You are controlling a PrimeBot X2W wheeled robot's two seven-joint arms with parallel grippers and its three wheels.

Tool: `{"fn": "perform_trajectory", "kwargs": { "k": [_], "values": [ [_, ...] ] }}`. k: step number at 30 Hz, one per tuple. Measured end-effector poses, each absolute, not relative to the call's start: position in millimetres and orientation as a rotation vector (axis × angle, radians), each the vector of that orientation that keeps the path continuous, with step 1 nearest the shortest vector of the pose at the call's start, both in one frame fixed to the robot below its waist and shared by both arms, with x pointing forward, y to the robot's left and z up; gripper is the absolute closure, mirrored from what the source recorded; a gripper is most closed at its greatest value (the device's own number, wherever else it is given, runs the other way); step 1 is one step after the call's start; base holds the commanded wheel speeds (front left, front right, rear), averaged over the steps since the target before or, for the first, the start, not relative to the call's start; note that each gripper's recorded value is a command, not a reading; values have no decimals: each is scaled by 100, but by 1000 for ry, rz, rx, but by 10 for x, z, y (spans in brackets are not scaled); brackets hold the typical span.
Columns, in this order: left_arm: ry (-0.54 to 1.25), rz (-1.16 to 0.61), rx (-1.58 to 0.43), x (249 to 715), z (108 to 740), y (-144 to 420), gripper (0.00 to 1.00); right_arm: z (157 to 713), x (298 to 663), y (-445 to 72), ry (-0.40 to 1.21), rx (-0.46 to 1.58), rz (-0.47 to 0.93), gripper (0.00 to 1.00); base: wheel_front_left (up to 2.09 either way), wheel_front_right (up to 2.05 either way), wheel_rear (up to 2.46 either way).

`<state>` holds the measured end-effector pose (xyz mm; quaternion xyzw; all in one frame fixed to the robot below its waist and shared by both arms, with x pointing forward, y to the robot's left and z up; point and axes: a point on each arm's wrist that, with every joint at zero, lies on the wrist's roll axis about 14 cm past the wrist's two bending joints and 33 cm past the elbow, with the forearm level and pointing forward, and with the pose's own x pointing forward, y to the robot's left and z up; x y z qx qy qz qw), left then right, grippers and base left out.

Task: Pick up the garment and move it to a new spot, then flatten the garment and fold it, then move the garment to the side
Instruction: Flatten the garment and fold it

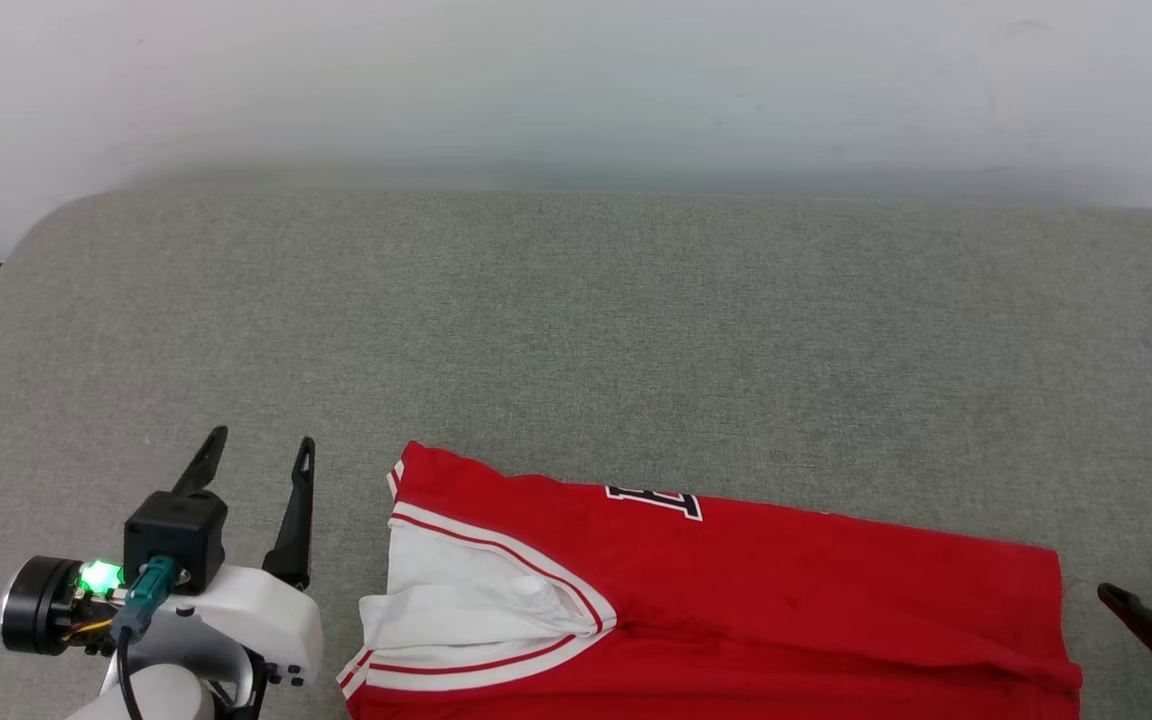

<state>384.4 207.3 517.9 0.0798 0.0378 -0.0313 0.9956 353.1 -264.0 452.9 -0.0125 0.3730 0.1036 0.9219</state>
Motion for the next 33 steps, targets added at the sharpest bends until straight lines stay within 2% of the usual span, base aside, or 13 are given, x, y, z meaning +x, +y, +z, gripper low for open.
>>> {"fn": "perform_trajectory", "kwargs": {
  "k": [13,24,31,32,33],
  "values": [
    [-61,114,138,3700,5304,2272,0,4048,3488,-2371,958,64,256,0,0,0,0],
    [-65,240,99,3540,5179,2449,0,3661,3491,-2245,1091,63,280,0,0,0,0],
    [-100,253,114,3525,5220,2421,0,3477,3440,-2232,1145,70,283,0,0,0,0],
    [-103,254,118,3520,5223,2422,0,3471,3438,-2229,1146,73,283,25,0,0,0],
    [-105,254,114,3517,5225,2412,0,3469,3441,-2224,1143,76,283,68,0,0,0]
  ]
}}
